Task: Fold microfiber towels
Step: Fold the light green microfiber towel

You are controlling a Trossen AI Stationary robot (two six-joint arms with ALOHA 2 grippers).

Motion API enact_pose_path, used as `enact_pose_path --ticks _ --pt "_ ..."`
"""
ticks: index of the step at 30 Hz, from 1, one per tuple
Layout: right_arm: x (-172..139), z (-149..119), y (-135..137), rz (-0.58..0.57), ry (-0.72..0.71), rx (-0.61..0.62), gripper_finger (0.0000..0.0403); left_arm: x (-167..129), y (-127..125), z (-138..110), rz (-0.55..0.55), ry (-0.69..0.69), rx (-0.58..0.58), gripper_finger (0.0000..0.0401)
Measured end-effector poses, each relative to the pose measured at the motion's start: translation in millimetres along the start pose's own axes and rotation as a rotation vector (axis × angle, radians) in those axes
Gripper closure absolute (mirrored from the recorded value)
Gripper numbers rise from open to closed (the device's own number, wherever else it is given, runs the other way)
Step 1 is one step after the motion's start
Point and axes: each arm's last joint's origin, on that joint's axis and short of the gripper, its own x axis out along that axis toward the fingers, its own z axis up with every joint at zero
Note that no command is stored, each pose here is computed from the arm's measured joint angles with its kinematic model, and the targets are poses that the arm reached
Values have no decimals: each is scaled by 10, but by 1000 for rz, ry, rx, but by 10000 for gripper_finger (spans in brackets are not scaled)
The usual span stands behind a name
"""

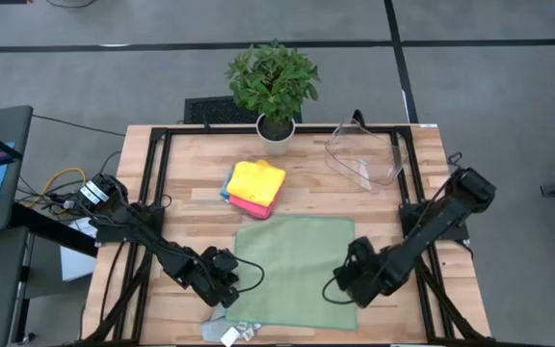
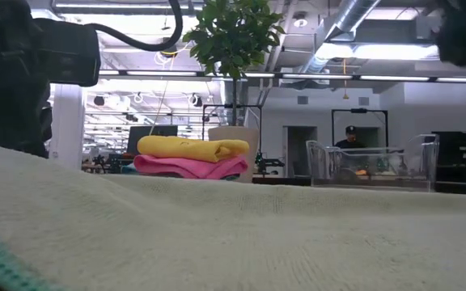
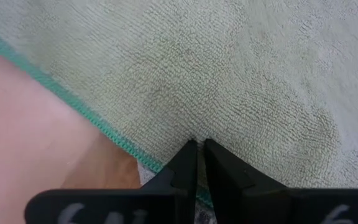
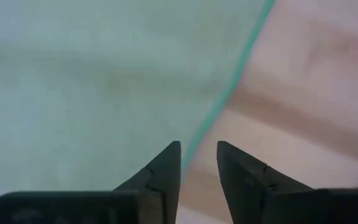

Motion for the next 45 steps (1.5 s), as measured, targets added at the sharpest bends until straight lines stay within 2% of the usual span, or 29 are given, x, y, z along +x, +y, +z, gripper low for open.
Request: enact_pose_path --ticks 2,5,11,15,20,24,29,31,33,36,38,40,41,45 --pt "97 -69 53 -6 32 -24 272 -2 -16 1 -17 25 -8 379" --pt "147 -133 131 51 49 -97 263 -36 -79 28 -59 74 14 379" --pt "9 -84 149 117 -27 -208 249 -111 -212 129 -126 136 64 379" --pt "-53 -36 28 31 -24 -196 248 -128 -245 179 -131 145 69 379" --pt "-66 -40 18 25 10 -194 241 -186 -196 273 -88 208 69 379" --pt "-60 -12 19 11 25 -155 215 -413 -137 404 -69 195 -2 379" --pt "-57 -2 19 4 38 -155 175 -816 15 559 -25 78 -97 379" --pt "-71 -73 54 64 48 -240 167 -952 38 589 -52 52 -116 379" --pt "-108 -224 106 178 60 -412 164 -1066 10 547 -115 75 -37 379" --pt "-163 -509 151 339 68 -626 165 -1214 -164 380 -292 83 187 379" --pt "-168 -673 163 408 77 -696 169 -1326 -317 221 -431 50 333 379" --pt "-166 -797 171 458 88 -737 173 -1401 -480 88 -567 10 421 379" --pt "-158 -846 172 473 93 -748 176 -1407 -537 30 -607 0 451 379" --pt "-110 -962 178 474 118 -776 185 -1332 -718 -173 -656 -18 534 379"
